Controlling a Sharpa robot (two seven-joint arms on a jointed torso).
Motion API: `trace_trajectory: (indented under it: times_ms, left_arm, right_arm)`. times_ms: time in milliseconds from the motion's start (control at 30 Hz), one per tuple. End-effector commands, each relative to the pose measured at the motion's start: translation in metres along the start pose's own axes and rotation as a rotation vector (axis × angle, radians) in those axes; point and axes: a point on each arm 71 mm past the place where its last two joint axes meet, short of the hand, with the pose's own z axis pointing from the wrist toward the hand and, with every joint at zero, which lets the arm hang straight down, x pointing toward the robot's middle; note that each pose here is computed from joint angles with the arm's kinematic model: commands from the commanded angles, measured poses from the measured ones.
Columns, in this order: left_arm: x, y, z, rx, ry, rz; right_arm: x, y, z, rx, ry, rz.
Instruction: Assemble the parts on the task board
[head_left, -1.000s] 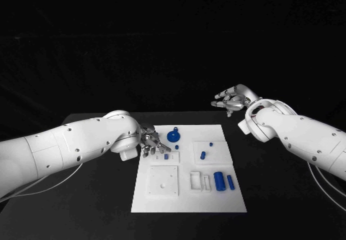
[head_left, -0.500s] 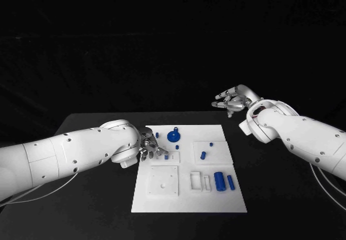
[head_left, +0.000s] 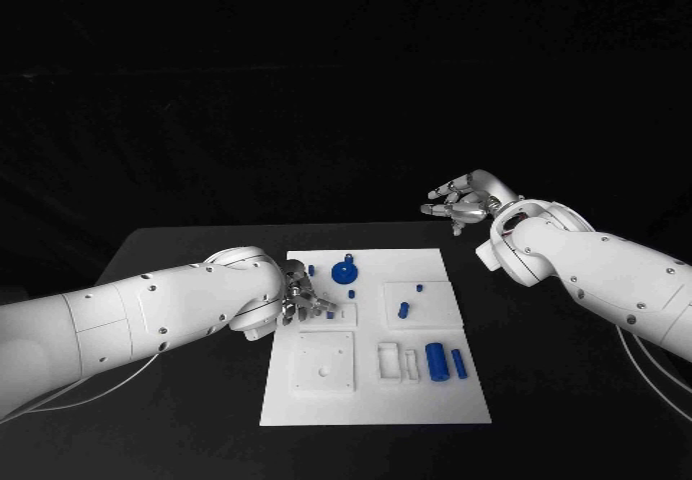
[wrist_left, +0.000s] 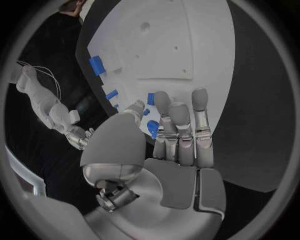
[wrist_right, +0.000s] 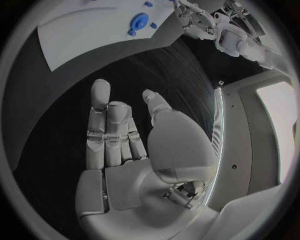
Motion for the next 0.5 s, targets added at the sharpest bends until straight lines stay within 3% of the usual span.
trace_trajectory:
  times_ms: [33,500]
  left_arm:
    - [0.0024,-0.0029,0.0017,0.003,0.015,0.015]
    - [0.0100,-0.0070,0.0086,0.000,0.055,0.028]
  right_arm:
    - [0.0010,0.0015,-0.0001,-0.010,-0.001,0.001]
    - [0.0028,0.0022,0.0000,-0.012,0.002,0.003]
